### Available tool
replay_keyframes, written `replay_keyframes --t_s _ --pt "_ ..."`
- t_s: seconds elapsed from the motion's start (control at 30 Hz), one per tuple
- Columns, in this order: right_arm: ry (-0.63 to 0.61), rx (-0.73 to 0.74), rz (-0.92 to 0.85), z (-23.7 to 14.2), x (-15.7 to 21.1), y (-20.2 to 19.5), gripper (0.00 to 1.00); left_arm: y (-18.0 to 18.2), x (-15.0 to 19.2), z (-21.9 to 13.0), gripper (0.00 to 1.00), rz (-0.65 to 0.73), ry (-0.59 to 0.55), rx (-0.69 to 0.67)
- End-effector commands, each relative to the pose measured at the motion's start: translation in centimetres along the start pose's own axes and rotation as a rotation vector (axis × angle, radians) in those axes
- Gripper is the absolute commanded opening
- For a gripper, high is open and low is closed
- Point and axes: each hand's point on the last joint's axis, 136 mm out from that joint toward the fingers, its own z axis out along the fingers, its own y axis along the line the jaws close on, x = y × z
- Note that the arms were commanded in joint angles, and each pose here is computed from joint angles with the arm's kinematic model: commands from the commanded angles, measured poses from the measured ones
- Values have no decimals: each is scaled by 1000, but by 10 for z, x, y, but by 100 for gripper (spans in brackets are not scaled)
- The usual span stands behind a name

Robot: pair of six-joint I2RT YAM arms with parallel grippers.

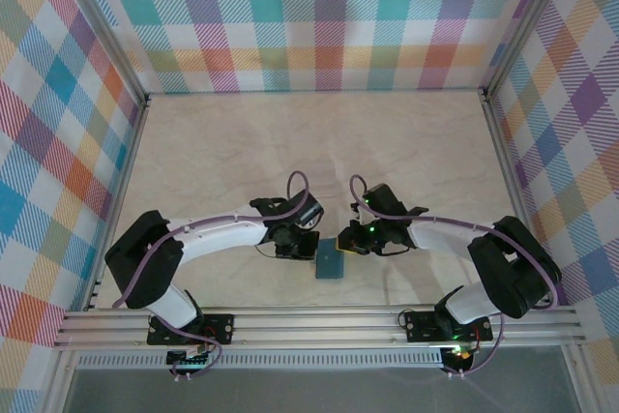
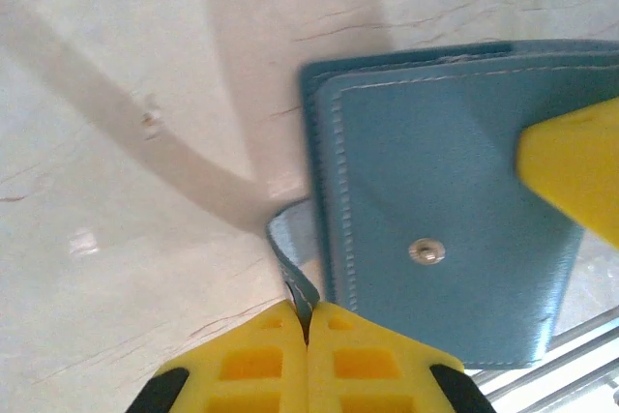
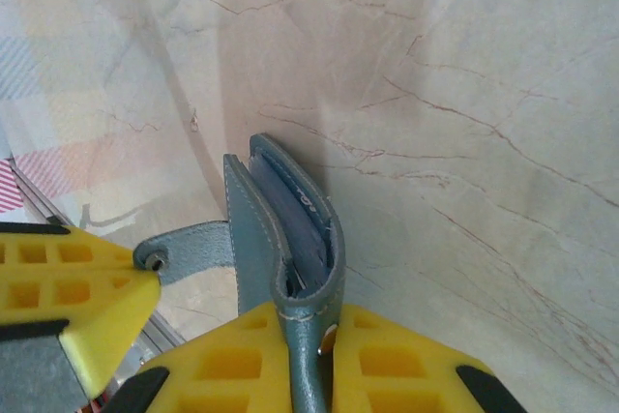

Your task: Take the credit cards out of the card holder

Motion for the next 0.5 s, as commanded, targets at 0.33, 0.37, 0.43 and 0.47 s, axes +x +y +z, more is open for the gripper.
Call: replay_keyframes --t_s 0.33,0.37,0.43,0.47 --pt "21 144 -8 7 -12 -9 34 36 3 8 6 -127 -13 133" --pt "21 161 -3 6 -12 -10 36 36 3 11 6 -129 -12 144" --pt "15 204 5 1 -11 -12 41 36 6 16 6 -135 -3 155" --pt "9 232 6 -2 -11 -14 44 33 2 16 6 -128 -21 178"
